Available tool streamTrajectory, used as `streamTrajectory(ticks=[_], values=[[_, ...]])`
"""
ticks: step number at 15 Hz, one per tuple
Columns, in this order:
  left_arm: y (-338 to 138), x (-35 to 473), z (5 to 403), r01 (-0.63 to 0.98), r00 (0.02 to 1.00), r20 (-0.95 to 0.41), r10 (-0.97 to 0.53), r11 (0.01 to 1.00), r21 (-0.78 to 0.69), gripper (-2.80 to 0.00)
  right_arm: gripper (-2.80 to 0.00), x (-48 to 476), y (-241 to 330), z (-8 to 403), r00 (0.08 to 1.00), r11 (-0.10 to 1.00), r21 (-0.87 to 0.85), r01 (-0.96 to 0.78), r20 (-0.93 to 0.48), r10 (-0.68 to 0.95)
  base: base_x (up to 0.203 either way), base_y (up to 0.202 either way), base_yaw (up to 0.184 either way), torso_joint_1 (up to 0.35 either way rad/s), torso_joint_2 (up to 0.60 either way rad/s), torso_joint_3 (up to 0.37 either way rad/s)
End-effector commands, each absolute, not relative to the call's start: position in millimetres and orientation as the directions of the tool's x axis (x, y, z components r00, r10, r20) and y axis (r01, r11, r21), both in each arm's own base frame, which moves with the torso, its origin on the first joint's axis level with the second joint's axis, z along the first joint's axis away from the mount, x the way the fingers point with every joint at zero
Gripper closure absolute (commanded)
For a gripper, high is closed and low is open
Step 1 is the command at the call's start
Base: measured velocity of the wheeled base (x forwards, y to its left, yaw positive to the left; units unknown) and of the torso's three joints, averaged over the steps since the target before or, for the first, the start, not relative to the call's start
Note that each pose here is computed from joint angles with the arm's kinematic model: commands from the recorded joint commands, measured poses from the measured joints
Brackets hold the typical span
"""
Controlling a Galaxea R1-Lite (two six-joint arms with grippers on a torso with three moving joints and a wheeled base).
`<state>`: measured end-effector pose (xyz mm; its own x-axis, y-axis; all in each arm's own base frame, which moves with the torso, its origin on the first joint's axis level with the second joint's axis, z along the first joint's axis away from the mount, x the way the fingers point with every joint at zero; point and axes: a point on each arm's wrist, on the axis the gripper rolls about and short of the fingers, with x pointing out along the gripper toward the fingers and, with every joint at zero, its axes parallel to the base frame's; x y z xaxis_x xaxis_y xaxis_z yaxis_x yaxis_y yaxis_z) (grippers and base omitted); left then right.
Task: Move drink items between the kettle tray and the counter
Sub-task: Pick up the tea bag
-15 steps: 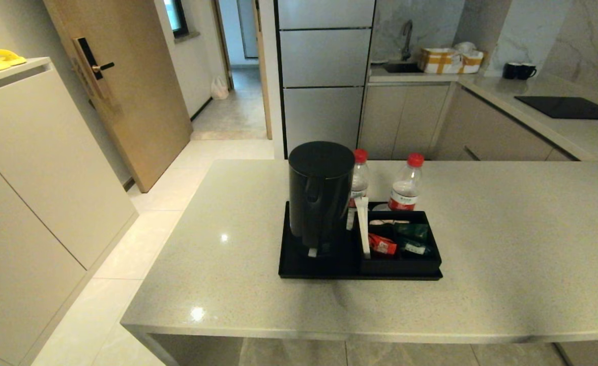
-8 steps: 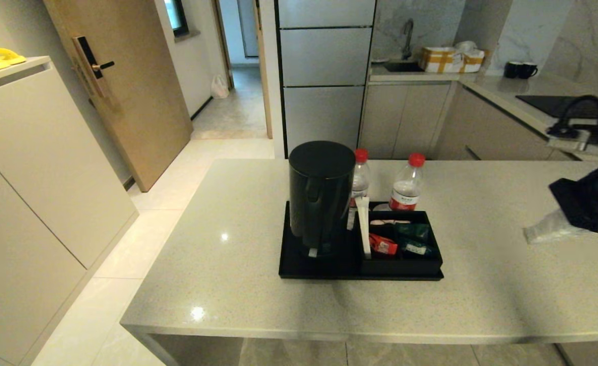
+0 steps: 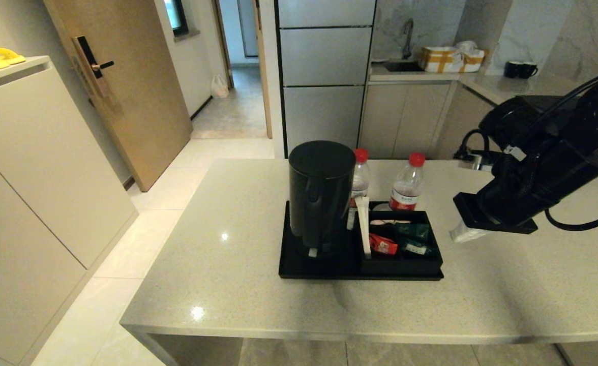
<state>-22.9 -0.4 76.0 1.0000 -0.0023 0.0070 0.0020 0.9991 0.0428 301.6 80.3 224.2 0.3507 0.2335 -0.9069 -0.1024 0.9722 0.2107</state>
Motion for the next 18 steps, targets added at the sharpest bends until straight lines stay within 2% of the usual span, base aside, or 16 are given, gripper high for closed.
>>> streamTrajectory(ticks=[1,6,9,10,13,18], values=[[-0.4,-22.8,76.1,0.001,1.000,0.006,-0.002,0.999,0.043,0.00,0.00,304.9,81.5,223.8,0.352,0.973,0.206,-0.102,-0.907,0.229,0.000,0.000,0.000,0.000,0.00,0.000],[-0.4,-22.8,76.1,0.001,1.000,0.006,-0.002,0.999,0.043,0.00,0.00,309.9,82.8,234.8,0.444,0.973,0.200,-0.116,-0.866,0.231,0.000,0.000,0.000,0.000,0.00,0.000],[-0.4,-22.8,76.1,0.001,1.000,0.006,-0.002,0.999,0.043,0.00,0.00,307.6,85.2,231.2,0.434,0.977,0.175,-0.118,-0.877,0.209,0.000,0.000,0.000,0.000,0.00,0.000],[-0.4,-22.8,76.1,0.001,1.000,0.006,-0.002,0.999,0.043,0.00,-2.80,306.6,85.9,225.2,0.435,0.986,0.131,-0.107,-0.885,0.165,0.000,0.000,0.000,0.000,0.00,0.000],[-0.4,-22.8,76.1,0.001,1.000,0.006,-0.002,0.999,0.043,0.00,-2.80,310.2,89.9,220.5,0.495,0.989,0.114,-0.098,-0.856,0.148,0.000,0.000,0.000,0.000,0.00,0.000],[-0.4,-22.8,76.1,0.001,1.000,0.006,-0.002,0.999,0.043,0.00,-2.80,315.7,93.2,213.6,0.500,0.982,0.147,-0.121,-0.845,0.189,0.000,0.000,0.000,0.000,0.00,0.000]])
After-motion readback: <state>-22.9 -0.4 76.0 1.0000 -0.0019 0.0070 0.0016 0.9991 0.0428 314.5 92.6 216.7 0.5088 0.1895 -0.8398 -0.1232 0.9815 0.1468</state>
